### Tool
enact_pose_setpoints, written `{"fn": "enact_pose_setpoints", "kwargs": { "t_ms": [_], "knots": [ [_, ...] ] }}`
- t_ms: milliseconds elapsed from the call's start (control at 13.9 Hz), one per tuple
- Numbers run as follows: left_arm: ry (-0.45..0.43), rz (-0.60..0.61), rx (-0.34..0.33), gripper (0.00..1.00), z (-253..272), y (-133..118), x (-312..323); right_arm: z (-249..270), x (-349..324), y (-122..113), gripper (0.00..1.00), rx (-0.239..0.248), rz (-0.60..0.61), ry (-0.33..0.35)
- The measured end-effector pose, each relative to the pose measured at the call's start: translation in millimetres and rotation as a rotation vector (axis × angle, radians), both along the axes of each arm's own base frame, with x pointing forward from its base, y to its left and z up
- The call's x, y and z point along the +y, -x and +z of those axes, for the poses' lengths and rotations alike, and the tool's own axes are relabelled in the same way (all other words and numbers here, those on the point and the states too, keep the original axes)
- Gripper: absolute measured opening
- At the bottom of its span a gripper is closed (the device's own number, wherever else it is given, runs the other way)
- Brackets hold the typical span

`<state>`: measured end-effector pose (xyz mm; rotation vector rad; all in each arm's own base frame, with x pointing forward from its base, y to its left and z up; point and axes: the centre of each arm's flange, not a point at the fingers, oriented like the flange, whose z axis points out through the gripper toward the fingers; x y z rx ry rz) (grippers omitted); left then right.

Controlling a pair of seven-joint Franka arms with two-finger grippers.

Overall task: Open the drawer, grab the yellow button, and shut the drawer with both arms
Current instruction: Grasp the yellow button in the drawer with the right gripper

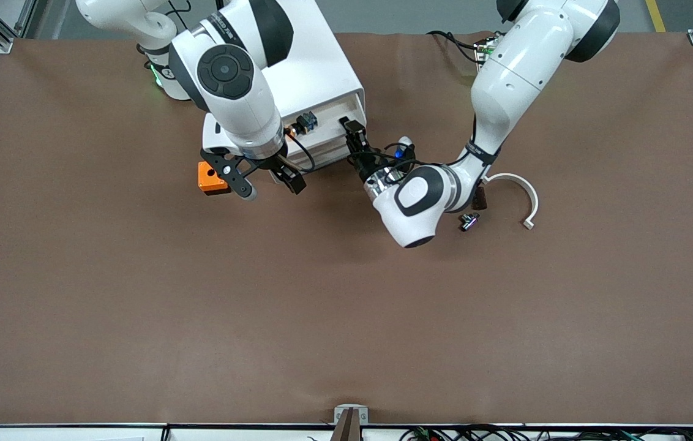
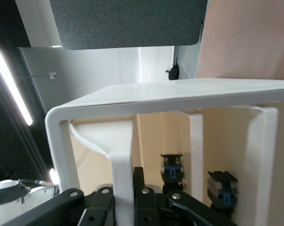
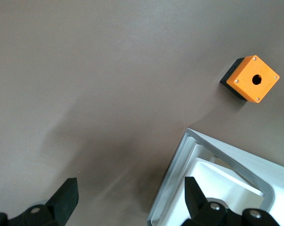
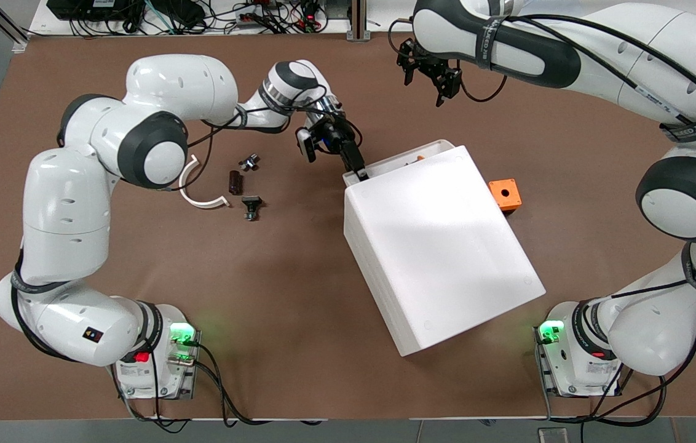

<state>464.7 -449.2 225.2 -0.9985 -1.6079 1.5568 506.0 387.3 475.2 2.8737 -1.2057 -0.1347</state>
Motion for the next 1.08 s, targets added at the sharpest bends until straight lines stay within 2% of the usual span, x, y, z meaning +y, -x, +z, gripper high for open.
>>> {"fn": "enact_pose_setpoints", "kwargs": {
  "t_ms": [359, 789, 932, 1076],
  "knots": [
    [0.007, 0.085, -0.012, 0.11, 1, -37, 38, 0, 17, 13, 1.0, 0.0, -0.004, 0.003],
    [0.008, 0.096, -0.015, 0.13, 2, -41, 43, 0, 41, 33, 1.0, 0.001, -0.011, 0.009],
    [0.008, 0.101, -0.02, 0.27, 1, -42, 43, -5, 50, 41, 1.0, 0.007, -0.012, 0.016],
    [0.032, 0.116, -0.05, 0.48, 0, -47, 46, -14, 59, 48, 1.0, 0.018, -0.01, 0.029]
  ]
}}
